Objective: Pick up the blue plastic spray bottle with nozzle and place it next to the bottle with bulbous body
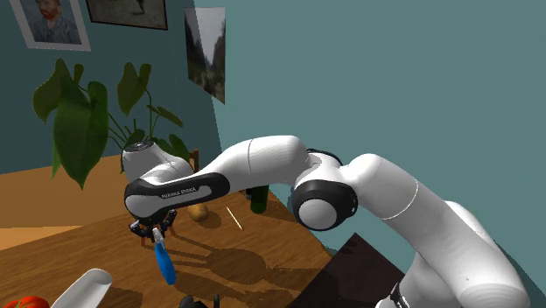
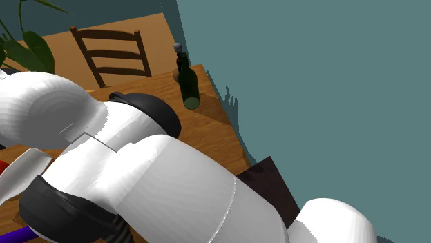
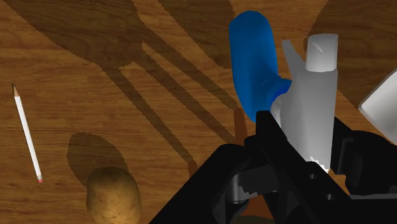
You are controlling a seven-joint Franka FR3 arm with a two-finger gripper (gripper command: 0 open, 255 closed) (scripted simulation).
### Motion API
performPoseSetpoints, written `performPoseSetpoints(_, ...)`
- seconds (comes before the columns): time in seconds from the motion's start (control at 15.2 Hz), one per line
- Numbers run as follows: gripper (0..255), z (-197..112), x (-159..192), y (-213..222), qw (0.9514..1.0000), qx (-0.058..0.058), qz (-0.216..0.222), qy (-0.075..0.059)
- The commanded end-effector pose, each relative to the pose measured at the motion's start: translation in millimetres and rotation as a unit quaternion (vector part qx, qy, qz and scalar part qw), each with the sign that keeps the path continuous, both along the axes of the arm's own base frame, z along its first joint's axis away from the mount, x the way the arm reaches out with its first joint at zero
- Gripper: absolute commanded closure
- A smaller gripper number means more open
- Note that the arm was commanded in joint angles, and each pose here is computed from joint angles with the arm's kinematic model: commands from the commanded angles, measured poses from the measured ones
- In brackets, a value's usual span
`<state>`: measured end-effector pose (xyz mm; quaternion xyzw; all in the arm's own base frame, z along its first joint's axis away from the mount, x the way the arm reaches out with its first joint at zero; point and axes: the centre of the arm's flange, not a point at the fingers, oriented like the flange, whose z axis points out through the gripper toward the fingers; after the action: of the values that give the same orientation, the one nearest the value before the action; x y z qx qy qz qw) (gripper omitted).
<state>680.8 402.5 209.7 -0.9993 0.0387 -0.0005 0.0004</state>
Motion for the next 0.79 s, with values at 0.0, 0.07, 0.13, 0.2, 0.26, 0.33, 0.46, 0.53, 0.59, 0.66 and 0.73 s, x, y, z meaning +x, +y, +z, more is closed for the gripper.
performPoseSetpoints(0.0,255,-1,0,0,1.0,0.0,0.0,0.0)
performPoseSetpoints(0.07,255,-1,0,0,1.0,0.0,0.0,0.0)
performPoseSetpoints(0.13,255,-1,0,0,1.0,0.0,0.0,0.0)
performPoseSetpoints(0.2,255,-1,0,0,1.0,0.0,0.0,0.0)
performPoseSetpoints(0.26,255,-1,0,0,1.0,0.0,0.0,0.0)
performPoseSetpoints(0.33,0,-1,0,0,1.0,0.0,0.0,0.0)
performPoseSetpoints(0.46,0,-1,0,0,1.0,0.0,0.0,0.0)
performPoseSetpoints(0.53,0,-1,0,0,1.0,0.0,0.0,0.0)
performPoseSetpoints(0.59,0,-1,0,0,1.0,0.0,0.0,0.0)
performPoseSetpoints(0.66,0,-1,0,0,1.0,0.0,0.0,0.0)
performPoseSetpoints(0.73,0,12,0,0,1.0,0.0,0.0,0.0)
